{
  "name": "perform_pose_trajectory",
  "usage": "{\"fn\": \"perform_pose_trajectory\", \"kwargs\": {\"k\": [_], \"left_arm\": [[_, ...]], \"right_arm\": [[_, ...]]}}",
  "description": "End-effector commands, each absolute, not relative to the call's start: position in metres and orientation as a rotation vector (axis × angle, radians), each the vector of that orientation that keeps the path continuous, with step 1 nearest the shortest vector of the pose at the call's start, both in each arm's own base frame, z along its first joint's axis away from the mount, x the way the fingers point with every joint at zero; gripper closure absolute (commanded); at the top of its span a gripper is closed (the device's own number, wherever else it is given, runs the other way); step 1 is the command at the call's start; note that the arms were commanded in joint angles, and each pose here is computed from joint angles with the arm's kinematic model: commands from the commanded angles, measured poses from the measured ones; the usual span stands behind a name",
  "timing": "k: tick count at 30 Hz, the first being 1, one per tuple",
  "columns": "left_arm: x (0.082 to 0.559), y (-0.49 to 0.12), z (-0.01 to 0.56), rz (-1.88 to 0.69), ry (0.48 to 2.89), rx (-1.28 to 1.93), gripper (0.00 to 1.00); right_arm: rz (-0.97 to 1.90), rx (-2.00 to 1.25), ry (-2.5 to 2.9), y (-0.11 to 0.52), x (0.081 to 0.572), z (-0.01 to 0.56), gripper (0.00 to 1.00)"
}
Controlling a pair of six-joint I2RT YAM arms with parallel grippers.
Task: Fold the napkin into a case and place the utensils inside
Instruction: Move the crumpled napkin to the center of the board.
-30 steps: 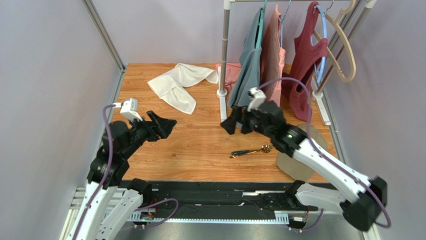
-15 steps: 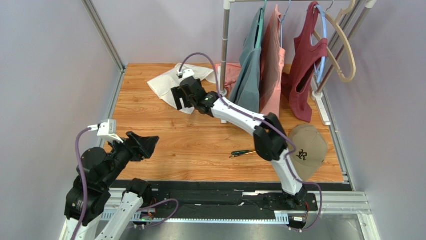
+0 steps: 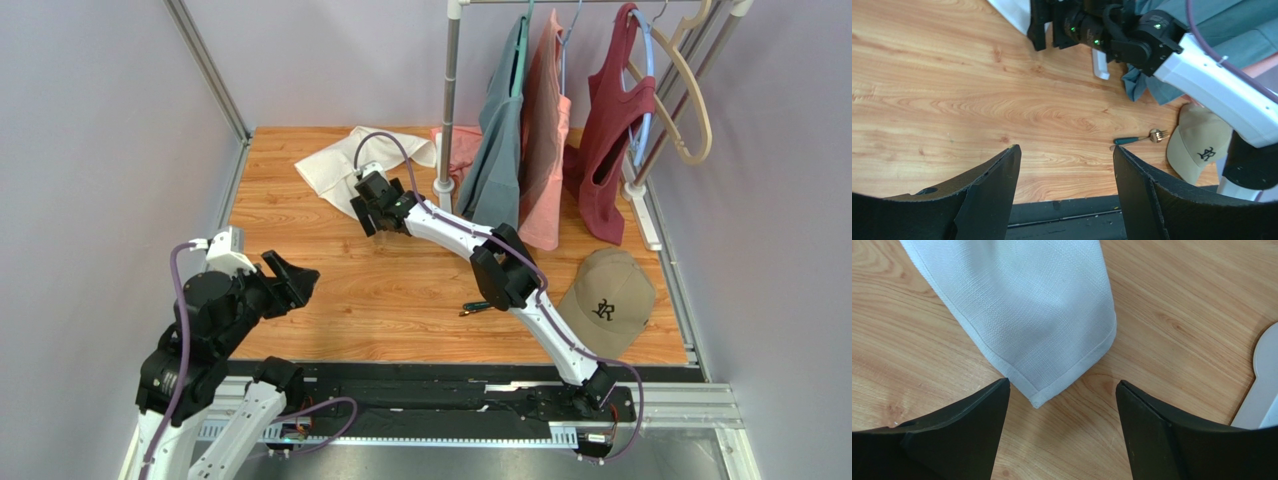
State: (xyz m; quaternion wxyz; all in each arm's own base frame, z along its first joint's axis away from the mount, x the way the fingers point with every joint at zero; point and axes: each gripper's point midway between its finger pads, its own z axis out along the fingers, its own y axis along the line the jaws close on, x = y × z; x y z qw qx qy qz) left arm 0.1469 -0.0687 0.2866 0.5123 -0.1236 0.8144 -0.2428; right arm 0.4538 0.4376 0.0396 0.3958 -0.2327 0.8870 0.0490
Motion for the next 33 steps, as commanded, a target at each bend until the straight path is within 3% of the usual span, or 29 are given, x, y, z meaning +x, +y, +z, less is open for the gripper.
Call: {"fn": "perform_pose_trajectory", "kwargs": {"k": [1,7,10,12,14,17,23,28,32,33], "left_arm": [[0.157,-0.064,0.287,-0.54,2.001,-0.392,0.23],[0.172,-0.062,0.288,-0.503,2.015,-0.426,0.24],[0.176,-0.06,0.293,-0.492,2.004,-0.44,0.24],[0.179,-0.058,0.294,-0.471,2.0,-0.46,0.23],[0.181,-0.051,0.293,-0.43,2.0,-0.501,0.23],[0.186,-0.043,0.282,-0.354,2.043,-0.557,0.23],[0.202,-0.034,0.264,-0.224,2.116,-0.654,0.25],[0.219,-0.033,0.279,-0.254,2.055,-0.668,0.27],[0.232,-0.042,0.282,-0.326,2.074,-0.648,0.28],[0.235,-0.044,0.274,-0.326,2.107,-0.65,0.28]], "right_arm": [[0.188,-0.569,2.268,0.442,0.453,0.043,0.21],[0.367,-0.593,2.346,0.461,0.433,0.021,0.45],[0.444,-0.624,2.367,0.47,0.423,0.015,0.65],[0.484,-0.637,2.378,0.476,0.416,0.015,0.88],[0.507,-0.676,2.39,0.485,0.4,0.016,1.0],[0.588,-0.737,2.396,0.499,0.36,0.042,1.0],[0.922,-0.883,2.354,0.526,0.221,0.085,1.0],[1.189,-0.991,2.274,0.534,0.165,0.128,1.0],[1.111,-0.831,2.318,0.5,0.209,0.138,0.58],[1.091,-0.78,2.33,0.49,0.222,0.139,0.54]]}}
